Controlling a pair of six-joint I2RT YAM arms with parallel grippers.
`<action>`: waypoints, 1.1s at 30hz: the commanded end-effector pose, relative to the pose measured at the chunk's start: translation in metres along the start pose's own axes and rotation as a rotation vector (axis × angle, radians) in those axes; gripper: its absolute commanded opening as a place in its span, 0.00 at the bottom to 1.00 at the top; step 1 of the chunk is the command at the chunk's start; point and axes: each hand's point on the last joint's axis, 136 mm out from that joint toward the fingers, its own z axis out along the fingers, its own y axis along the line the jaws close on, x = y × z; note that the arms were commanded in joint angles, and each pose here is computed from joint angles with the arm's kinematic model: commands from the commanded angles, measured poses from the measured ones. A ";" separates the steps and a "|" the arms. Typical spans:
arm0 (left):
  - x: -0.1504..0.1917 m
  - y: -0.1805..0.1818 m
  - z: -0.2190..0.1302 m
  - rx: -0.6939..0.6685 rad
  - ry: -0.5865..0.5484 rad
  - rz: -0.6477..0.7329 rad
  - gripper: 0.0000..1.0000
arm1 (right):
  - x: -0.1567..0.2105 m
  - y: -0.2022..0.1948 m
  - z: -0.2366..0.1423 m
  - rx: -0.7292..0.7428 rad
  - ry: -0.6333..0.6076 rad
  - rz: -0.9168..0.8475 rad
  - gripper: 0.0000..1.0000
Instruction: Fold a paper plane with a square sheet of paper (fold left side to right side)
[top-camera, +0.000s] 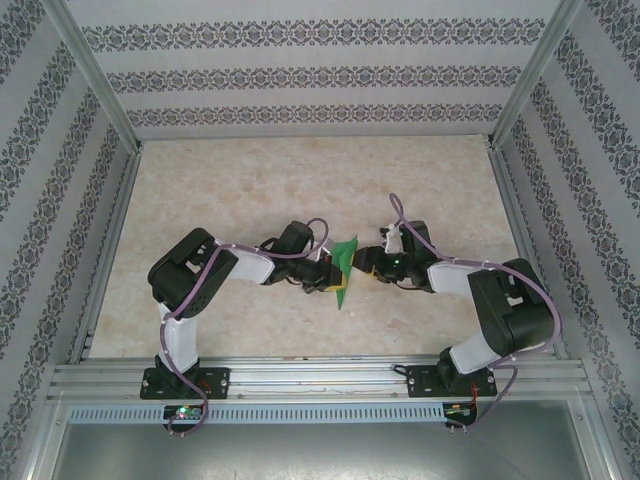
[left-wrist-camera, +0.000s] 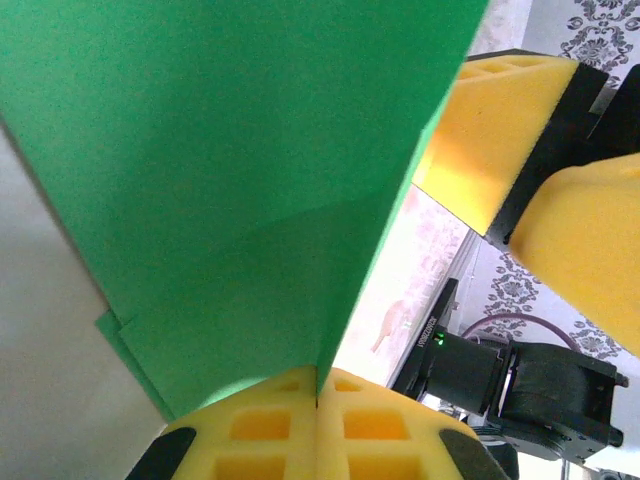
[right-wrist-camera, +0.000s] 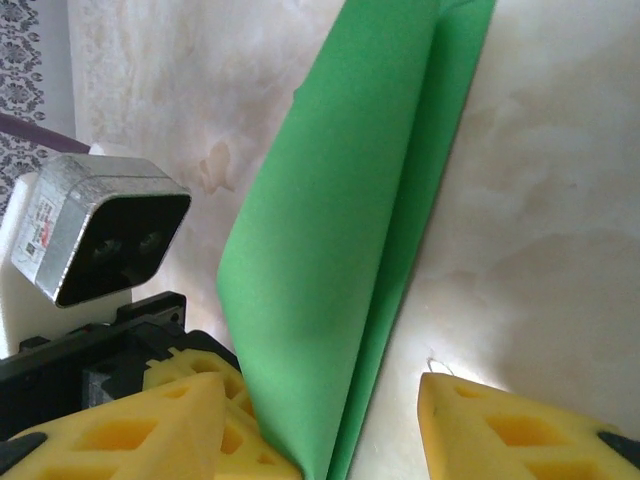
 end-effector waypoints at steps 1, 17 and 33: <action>-0.008 -0.011 -0.009 0.040 -0.031 0.033 0.00 | -0.018 0.014 0.007 -0.036 -0.052 -0.024 0.53; -0.012 -0.017 -0.017 0.061 -0.056 0.043 0.00 | -0.027 0.017 0.023 -0.051 -0.051 -0.025 0.51; -0.015 -0.010 -0.017 0.061 -0.071 0.016 0.00 | -0.027 0.014 0.039 -0.041 -0.023 -0.009 0.49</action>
